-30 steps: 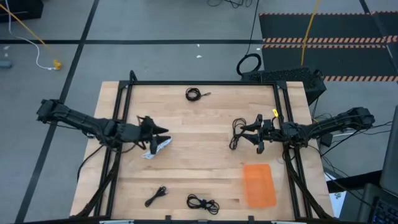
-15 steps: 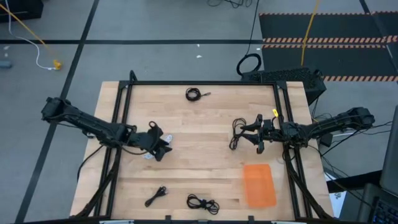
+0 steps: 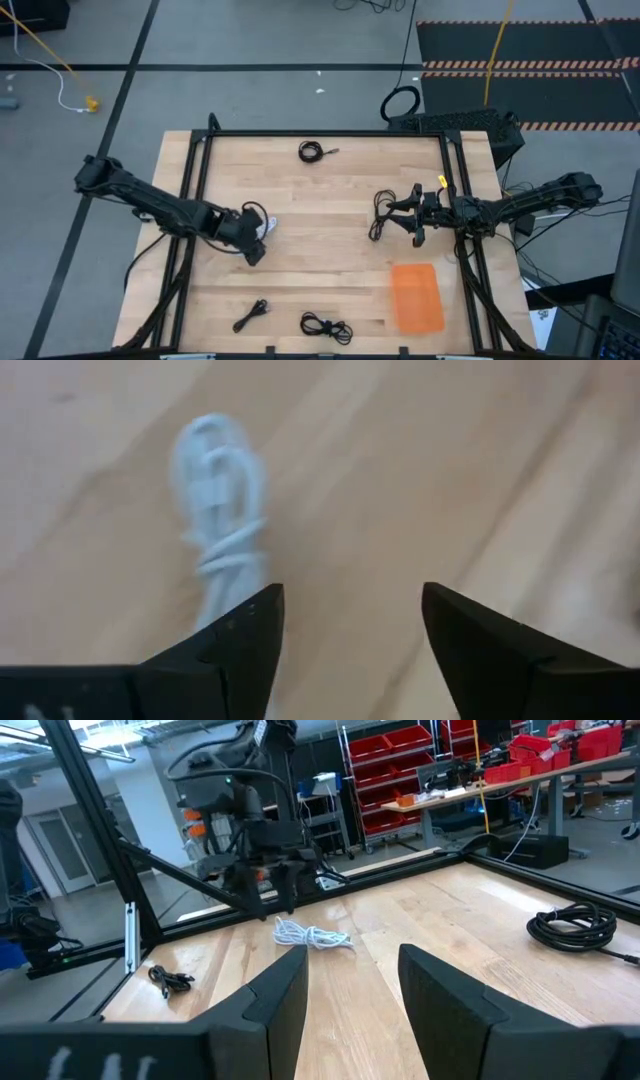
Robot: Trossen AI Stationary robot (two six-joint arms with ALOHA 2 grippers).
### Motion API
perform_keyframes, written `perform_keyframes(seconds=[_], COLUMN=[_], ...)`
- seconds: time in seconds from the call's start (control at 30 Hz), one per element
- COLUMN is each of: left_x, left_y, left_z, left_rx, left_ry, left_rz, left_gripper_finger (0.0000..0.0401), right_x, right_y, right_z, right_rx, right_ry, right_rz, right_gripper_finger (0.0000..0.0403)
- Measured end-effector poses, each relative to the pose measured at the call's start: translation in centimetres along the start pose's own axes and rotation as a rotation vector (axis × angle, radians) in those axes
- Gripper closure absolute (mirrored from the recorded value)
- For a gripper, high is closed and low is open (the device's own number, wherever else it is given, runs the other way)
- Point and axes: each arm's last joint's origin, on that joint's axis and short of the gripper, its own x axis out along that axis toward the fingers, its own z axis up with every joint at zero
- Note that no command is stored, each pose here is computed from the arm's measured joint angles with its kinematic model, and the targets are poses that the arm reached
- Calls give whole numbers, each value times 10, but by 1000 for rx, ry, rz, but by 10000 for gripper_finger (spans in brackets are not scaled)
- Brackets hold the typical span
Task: Pick and place USB-C Cables
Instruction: Put the white charger cable into the orange bin
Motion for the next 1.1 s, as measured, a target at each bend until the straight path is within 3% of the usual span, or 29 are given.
perform_keyframes(seconds=[0.33,0.67,0.8,1.03,1.1], left_x=[26,48,53,53,52], left_y=[22,17,18,17,17], left_z=[-13,-14,-14,-14,-13], left_rx=[-5,51,71,93,95], left_ry=[79,101,114,109,110], left_rz=[273,261,282,266,263], left_gripper_finger=[155,161,207,360,380], right_x=[0,0,0,0,0], right_y=[0,0,0,0,0], right_z=[0,0,0,0,0], right_rx=[0,0,0,0,0], right_ry=[0,0,0,0,0], right_rz=[0,0,0,0,0], right_gripper_finger=[250,250,250,250,250])
